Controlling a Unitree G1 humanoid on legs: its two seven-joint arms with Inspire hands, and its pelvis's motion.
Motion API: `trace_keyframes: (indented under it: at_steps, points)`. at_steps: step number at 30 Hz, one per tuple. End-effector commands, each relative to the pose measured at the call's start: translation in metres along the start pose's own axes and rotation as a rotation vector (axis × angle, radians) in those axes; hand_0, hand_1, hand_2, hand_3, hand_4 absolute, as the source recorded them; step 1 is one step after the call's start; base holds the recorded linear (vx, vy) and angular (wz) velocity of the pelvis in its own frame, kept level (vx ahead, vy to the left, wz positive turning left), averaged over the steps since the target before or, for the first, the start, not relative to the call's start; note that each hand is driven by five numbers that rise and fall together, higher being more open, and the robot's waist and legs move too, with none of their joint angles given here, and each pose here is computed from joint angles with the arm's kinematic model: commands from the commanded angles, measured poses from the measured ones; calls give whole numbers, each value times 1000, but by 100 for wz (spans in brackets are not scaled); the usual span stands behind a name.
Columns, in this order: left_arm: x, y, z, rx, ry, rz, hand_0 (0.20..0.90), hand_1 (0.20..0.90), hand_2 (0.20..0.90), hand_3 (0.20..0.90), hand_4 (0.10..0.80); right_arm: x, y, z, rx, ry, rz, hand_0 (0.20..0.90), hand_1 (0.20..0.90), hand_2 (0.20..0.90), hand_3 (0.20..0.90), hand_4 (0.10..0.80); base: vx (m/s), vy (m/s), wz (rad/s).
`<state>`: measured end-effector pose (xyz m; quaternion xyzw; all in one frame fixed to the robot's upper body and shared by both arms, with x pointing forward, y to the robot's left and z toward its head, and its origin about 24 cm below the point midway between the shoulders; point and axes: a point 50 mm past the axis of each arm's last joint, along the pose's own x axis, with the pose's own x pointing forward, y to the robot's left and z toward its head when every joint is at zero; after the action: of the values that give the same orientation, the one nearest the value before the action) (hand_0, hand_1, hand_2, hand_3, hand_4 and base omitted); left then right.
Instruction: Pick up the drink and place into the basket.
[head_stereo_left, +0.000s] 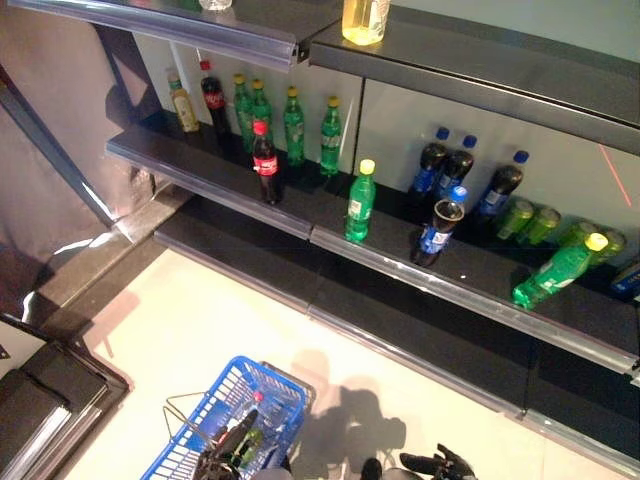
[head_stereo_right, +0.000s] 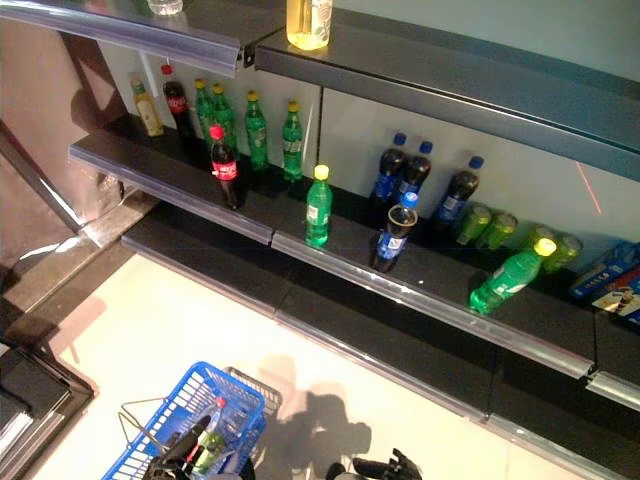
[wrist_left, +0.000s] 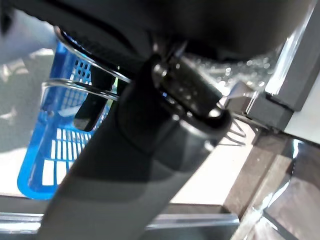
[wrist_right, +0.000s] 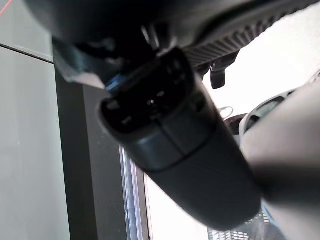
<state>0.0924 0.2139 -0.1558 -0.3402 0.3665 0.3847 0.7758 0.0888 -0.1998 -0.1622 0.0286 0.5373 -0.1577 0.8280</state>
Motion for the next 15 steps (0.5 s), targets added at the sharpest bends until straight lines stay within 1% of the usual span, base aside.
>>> trace_keyframes:
  at_steps: [1, 4, 6, 8, 11, 15]
  points:
    - [2, -29, 38, -74, -204, -147, 300, 300, 300, 200, 100, 3, -19, 16, -89, -44, -36, 900, 900, 900, 900, 800, -1, -69, -27]
    - [1, -24, 33, -73, -194, -148, 300, 300, 300, 200, 100, 4, -22, 18, -69, -41, -50, 900, 900, 900, 900, 800, 71, 51, -32]
    - [0, -19, 30, -72, -190, -142, 300, 300, 300, 200, 100, 5, -26, 20, -75, -54, -49, 900, 900, 900, 900, 800, 196, 148, -18]
    - [1, -14, 27, -73, -178, -117, 300, 300, 300, 200, 100, 5, -30, 16, -62, -52, -54, 900, 900, 900, 900, 800, 321, 208, -29]
    - [0, -7, 22, -62, -168, -91, 300, 300, 300, 200, 100, 4, -32, 10, -38, -45, -61, 900, 900, 900, 900, 800, 376, 289, -15]
    - [3, -15, 26, 13, -156, -96, 300, 300, 300, 200, 100, 4, -27, 5, -27, -34, -70, 900, 900, 900, 900, 800, 362, 395, -51]
